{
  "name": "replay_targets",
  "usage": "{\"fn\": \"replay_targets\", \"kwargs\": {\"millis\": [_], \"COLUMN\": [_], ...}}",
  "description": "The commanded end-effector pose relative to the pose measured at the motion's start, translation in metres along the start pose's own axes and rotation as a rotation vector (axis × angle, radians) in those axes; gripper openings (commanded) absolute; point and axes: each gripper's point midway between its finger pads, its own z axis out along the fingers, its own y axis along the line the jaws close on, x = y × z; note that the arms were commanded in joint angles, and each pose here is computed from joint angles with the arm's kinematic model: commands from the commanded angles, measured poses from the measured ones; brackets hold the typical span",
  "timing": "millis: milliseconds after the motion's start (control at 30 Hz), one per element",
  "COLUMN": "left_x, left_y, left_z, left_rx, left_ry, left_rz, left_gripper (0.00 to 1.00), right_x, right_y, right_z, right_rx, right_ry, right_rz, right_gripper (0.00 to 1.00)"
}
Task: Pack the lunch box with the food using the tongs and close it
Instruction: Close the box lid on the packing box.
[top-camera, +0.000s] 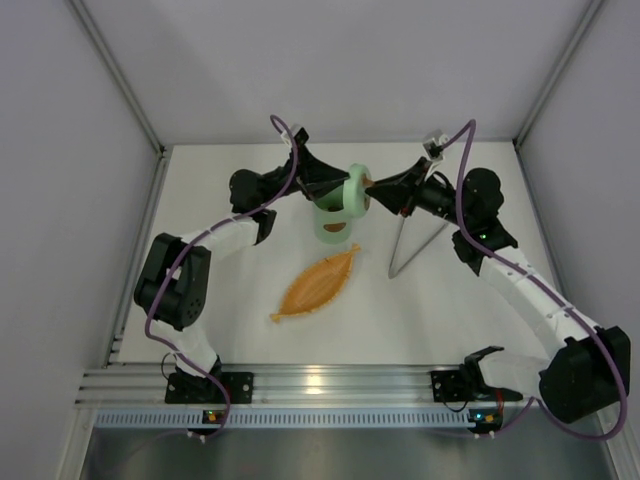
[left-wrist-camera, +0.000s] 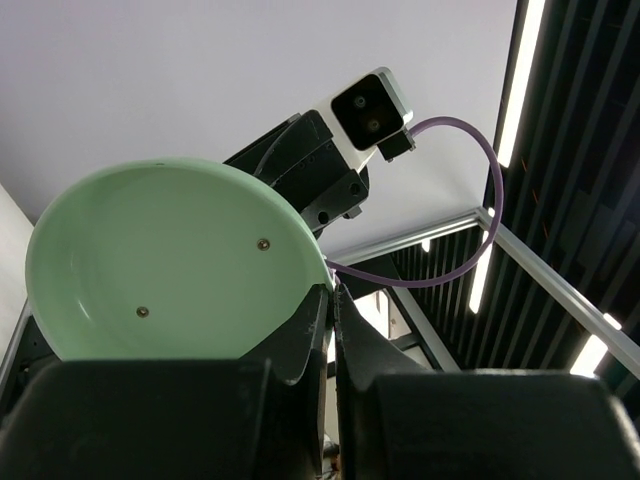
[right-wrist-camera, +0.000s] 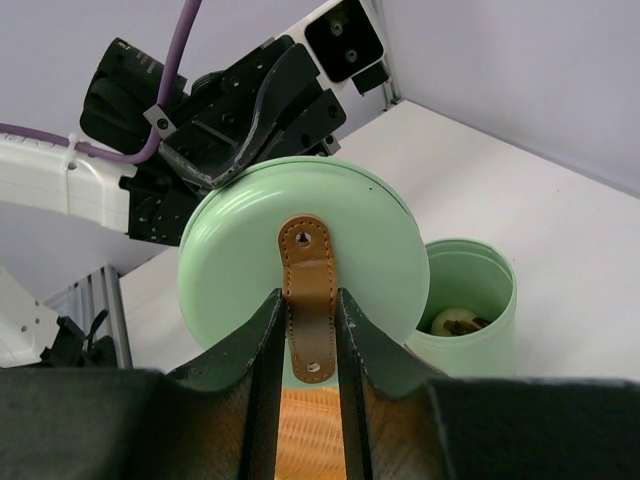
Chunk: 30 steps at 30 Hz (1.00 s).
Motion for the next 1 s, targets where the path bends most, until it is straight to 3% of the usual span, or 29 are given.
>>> {"fn": "replay_targets", "kwargs": {"millis": [0, 400, 967], "left_x": [0.051, 0.050, 0.032], "left_y": [-0.062, -0.063, -0.061], "left_z": [-0.005, -0.001, 0.015], "left_rx": [0.244, 0.232, 0.085], "left_ry": [0.132, 0.140, 0.064], "left_rz": [0.367, 0.373, 0.502], "left_gripper": [0.07, 0.26, 0.33], "right_x": [-0.044, -0.062, -0.066], "right_y": [0.039, 0.057, 0.047], "right_z": [-0.002, -0.013, -0.020], "right_rx": [-0.095, -0.106, 0.004], "right_ry": [-0.084, -0.101, -0.052], "right_rz": [-0.100, -0.123, -0.123], "right_gripper": [0.00, 0.00, 0.00]}}
